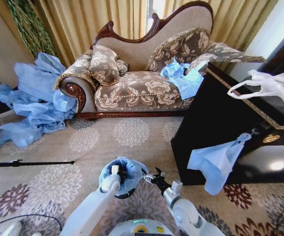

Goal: Place a garbage bag over the trash bin.

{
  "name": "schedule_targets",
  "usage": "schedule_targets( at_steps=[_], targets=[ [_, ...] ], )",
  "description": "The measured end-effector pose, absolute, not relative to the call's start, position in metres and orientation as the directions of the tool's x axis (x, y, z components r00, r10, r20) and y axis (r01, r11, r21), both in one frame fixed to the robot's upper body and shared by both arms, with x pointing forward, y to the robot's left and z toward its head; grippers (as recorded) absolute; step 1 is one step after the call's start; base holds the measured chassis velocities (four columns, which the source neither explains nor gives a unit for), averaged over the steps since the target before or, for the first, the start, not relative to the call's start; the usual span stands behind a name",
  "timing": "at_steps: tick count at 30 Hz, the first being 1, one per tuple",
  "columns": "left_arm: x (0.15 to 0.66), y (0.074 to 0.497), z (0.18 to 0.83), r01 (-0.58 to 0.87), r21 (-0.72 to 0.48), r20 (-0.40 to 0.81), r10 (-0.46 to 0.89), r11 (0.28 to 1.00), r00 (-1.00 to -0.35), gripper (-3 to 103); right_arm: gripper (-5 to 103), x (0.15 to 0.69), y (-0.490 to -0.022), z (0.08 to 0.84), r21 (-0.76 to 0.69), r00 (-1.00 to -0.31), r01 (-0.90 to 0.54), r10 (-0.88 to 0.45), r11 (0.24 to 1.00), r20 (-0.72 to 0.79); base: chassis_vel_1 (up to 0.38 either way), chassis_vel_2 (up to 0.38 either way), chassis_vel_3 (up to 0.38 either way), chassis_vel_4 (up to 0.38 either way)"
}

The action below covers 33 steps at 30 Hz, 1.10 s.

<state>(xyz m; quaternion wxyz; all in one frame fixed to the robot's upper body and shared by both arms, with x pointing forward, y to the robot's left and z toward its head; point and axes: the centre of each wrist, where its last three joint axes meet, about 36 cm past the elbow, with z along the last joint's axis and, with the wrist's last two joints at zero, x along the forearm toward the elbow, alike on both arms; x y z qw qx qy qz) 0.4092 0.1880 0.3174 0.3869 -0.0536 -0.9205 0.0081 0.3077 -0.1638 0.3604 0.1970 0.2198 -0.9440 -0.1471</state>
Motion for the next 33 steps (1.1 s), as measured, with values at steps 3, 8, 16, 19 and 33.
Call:
schedule_targets(
  at_steps=[3,8,16,19,33],
  targets=[
    [0.398,0.189,0.334,0.105,-0.073,0.690,0.126,0.992,-0.713,0,100,0.306,-0.163,0.364,0.366,-0.829,-0.355,-0.471,0.860,0.302,0.000,0.000,0.000,0.000],
    [0.369,0.196,0.370,0.160,-0.123,0.585,0.202,0.979,-0.786,3,100,0.302,-0.164,0.372,0.371,-0.837,-0.348,-0.464,0.861,0.291,0.000,0.000,0.000,0.000],
    [0.336,0.207,0.401,0.212,-0.026,0.230,0.212,0.977,-0.950,30,100,0.300,-0.175,0.387,0.300,-0.880,-0.340,-0.414,0.892,0.234,0.000,0.000,0.000,0.000],
    [0.334,0.210,0.407,0.211,0.018,0.182,0.204,0.977,-0.962,36,100,0.297,-0.181,0.390,0.273,-0.898,-0.321,-0.383,0.907,0.218,0.000,0.000,0.000,0.000],
    [0.234,0.273,0.430,0.017,0.160,0.162,-0.009,0.987,-0.987,94,100,0.247,-0.232,0.403,0.118,-0.987,-0.127,-0.138,0.985,0.087,0.000,0.000,0.000,0.000]
  ],
)
